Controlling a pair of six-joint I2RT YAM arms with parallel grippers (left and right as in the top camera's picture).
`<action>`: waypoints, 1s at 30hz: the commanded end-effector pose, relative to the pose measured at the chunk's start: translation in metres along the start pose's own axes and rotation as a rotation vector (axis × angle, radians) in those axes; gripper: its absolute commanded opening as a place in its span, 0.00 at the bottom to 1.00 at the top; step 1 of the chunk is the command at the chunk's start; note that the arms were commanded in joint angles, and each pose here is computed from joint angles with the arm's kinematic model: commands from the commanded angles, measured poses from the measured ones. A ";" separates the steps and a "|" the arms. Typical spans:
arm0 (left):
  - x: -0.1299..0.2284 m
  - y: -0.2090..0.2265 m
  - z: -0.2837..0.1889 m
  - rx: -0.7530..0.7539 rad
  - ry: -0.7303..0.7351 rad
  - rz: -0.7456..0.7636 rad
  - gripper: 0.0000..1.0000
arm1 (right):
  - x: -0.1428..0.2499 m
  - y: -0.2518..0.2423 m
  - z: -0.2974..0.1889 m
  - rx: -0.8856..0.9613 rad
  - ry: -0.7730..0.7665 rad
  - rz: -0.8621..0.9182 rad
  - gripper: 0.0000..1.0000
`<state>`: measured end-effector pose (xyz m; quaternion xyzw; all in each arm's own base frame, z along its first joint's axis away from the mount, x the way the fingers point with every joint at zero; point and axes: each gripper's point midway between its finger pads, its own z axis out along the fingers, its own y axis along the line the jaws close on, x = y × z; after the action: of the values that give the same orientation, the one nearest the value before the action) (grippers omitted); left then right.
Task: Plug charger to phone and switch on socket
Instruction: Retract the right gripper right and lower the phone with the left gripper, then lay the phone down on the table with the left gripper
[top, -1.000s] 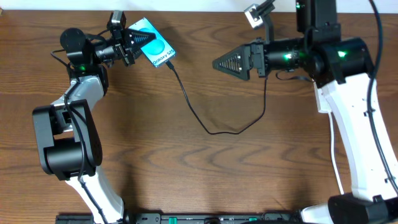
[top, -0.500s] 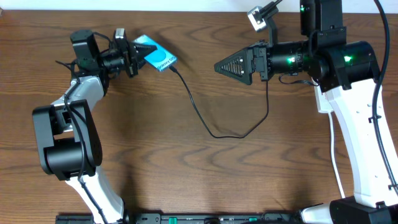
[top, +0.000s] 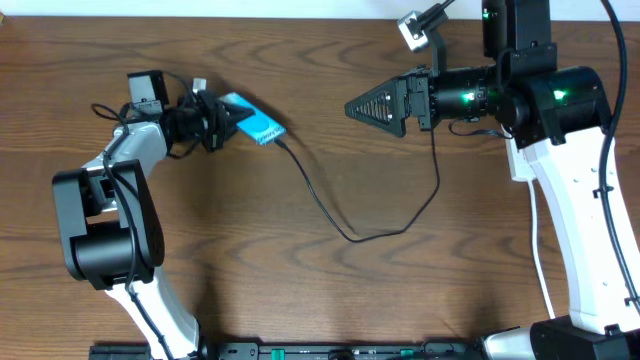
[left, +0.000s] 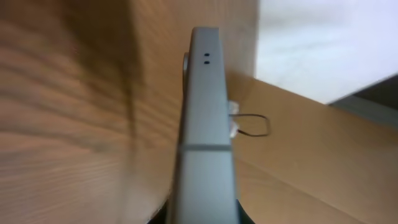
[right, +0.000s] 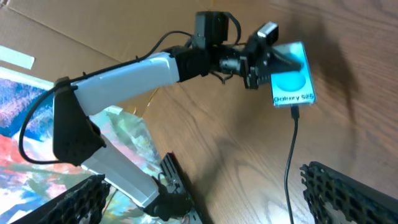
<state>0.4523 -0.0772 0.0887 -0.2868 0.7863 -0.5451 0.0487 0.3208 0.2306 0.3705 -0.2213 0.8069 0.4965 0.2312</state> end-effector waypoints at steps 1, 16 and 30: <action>-0.002 0.012 -0.002 -0.070 -0.026 0.114 0.07 | -0.002 0.007 -0.007 -0.002 -0.018 -0.011 0.99; 0.011 0.080 -0.018 -0.403 -0.036 0.113 0.07 | -0.002 0.007 -0.007 -0.002 -0.018 -0.012 0.99; 0.023 0.093 -0.023 -0.459 0.000 0.072 0.07 | 0.000 0.007 -0.007 -0.001 -0.011 -0.001 0.99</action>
<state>0.3864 -0.0478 0.0173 -0.2718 0.8966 -0.3497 -0.0030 0.3198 0.2302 0.3692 -0.2192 0.8089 0.4959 0.2275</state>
